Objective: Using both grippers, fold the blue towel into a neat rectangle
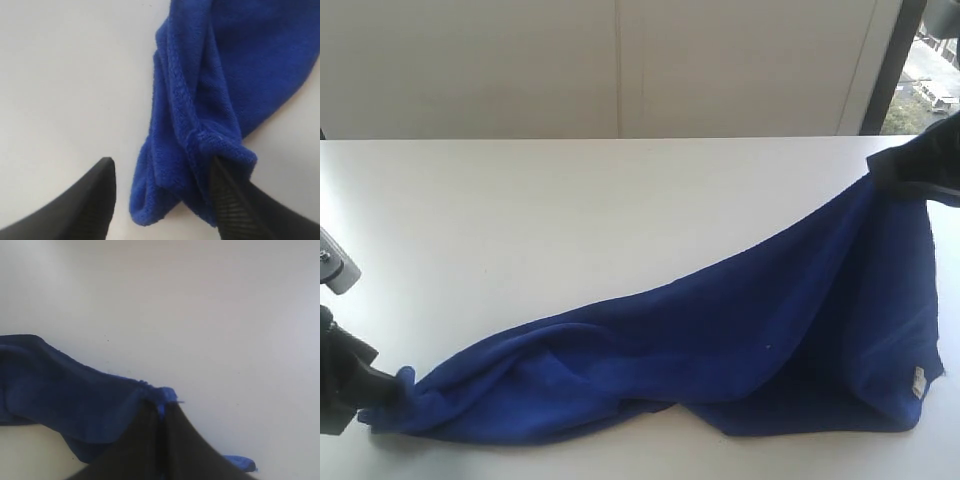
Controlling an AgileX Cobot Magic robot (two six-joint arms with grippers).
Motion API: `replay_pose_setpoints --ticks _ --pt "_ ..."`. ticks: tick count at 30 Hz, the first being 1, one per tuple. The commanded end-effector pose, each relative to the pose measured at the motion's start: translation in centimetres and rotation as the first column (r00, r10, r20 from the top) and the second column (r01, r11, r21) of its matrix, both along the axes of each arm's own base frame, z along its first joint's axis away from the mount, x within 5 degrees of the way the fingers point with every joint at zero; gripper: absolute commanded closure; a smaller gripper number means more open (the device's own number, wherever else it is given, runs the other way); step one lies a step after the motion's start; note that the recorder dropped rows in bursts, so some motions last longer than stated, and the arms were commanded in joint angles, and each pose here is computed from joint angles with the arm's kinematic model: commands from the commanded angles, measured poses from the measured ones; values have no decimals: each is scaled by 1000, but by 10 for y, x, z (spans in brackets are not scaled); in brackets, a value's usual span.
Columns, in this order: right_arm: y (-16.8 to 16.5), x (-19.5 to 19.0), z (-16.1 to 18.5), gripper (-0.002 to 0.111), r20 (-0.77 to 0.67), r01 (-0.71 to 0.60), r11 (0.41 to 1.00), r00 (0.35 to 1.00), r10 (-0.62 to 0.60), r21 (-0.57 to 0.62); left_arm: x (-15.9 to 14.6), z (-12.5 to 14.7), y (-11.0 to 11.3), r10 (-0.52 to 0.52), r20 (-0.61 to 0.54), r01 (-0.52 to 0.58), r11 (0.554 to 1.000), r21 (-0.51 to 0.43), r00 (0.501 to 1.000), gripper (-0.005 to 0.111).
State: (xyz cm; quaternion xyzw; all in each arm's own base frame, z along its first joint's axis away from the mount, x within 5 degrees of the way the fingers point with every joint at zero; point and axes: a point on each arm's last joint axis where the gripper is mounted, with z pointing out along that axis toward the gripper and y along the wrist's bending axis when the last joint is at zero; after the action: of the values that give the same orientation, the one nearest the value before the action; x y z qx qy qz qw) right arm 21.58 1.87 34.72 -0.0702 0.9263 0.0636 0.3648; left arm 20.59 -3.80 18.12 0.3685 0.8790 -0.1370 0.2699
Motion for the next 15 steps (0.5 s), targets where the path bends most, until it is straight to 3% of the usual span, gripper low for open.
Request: replay_pose_setpoints --ticks 1,4,7,15 --pt "0 0 -1 108 11 -7 1000 1000 7 -4 3 14 4 34 77 -37 999 33 996 47" --pt "0 0 0 108 13 -7 1000 1000 7 -4 1 14 11 24 84 -34 992 122 996 47" --pt "0 0 0 108 13 -7 1000 1000 7 -2 -2 12 17 92 39 -98 980 173 995 47" --pt "0 0 0 108 13 -7 1000 1000 7 0 -2 19 18 164 25 -166 975 149 986 47"
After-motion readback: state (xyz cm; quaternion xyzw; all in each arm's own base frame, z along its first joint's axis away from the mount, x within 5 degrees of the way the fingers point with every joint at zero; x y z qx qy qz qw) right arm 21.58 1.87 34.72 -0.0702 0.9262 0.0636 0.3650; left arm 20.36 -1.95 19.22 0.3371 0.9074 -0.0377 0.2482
